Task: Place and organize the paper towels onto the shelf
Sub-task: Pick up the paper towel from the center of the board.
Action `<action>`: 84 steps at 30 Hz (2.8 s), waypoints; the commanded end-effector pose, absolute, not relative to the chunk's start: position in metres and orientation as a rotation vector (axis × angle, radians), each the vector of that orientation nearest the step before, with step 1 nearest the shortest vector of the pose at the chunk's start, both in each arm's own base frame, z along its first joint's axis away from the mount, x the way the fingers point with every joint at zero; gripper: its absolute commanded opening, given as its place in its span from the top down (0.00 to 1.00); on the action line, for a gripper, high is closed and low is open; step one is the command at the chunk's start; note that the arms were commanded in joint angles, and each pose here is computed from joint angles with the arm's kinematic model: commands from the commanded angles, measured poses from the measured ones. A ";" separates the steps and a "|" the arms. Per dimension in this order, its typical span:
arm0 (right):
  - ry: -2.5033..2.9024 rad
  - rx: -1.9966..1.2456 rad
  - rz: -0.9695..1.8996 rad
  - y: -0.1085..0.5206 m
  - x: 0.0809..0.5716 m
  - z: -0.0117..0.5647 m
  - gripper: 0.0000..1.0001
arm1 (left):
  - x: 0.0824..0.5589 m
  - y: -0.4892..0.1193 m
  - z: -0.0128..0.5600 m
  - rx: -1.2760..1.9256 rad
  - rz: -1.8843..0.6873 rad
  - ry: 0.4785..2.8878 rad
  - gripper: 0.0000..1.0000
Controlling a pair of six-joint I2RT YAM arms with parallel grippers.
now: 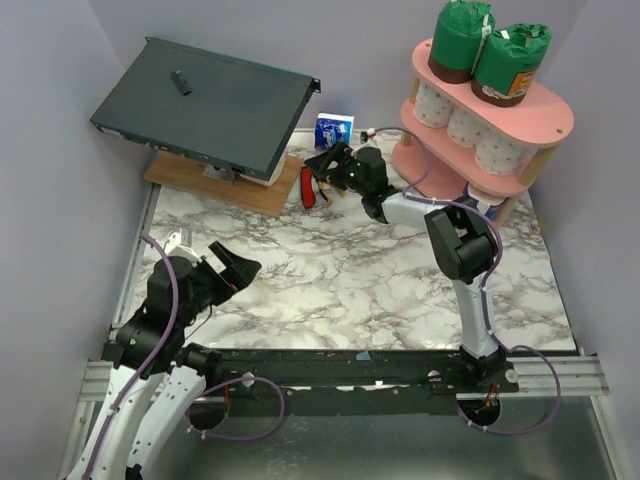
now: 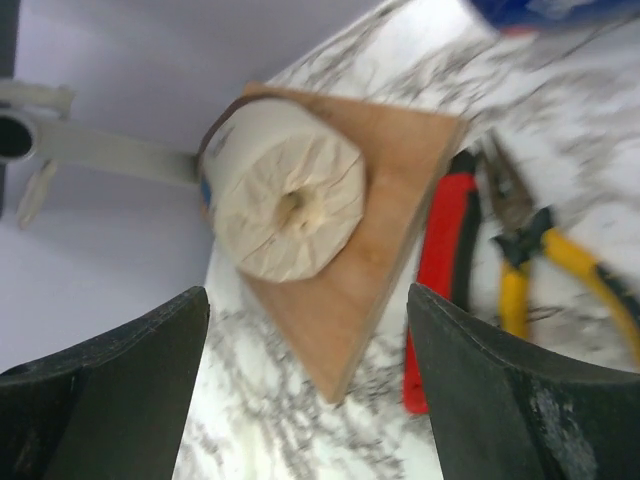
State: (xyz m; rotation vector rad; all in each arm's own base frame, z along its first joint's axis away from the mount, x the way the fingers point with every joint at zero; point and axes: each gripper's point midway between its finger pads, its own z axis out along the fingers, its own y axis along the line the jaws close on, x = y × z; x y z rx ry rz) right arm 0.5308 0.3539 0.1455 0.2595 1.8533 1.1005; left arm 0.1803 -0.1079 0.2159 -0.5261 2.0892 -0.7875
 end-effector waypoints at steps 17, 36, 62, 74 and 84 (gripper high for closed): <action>1.798 0.380 1.451 0.444 0.536 0.139 0.21 | 0.150 -0.069 0.195 -0.667 -0.675 2.005 0.07; 1.870 0.346 1.452 0.497 0.543 0.114 0.09 | 0.148 -0.068 0.192 -0.655 -0.662 2.016 0.06; 1.766 0.319 1.334 0.492 0.562 0.119 0.08 | 0.148 -0.066 0.189 -0.639 -0.634 2.022 0.06; 1.637 0.241 1.279 0.477 0.555 0.164 0.05 | 0.149 -0.065 0.192 -0.632 -0.631 2.015 0.06; 1.681 0.190 1.304 0.498 0.566 0.158 0.04 | 0.149 -0.066 0.192 -0.636 -0.638 2.015 0.06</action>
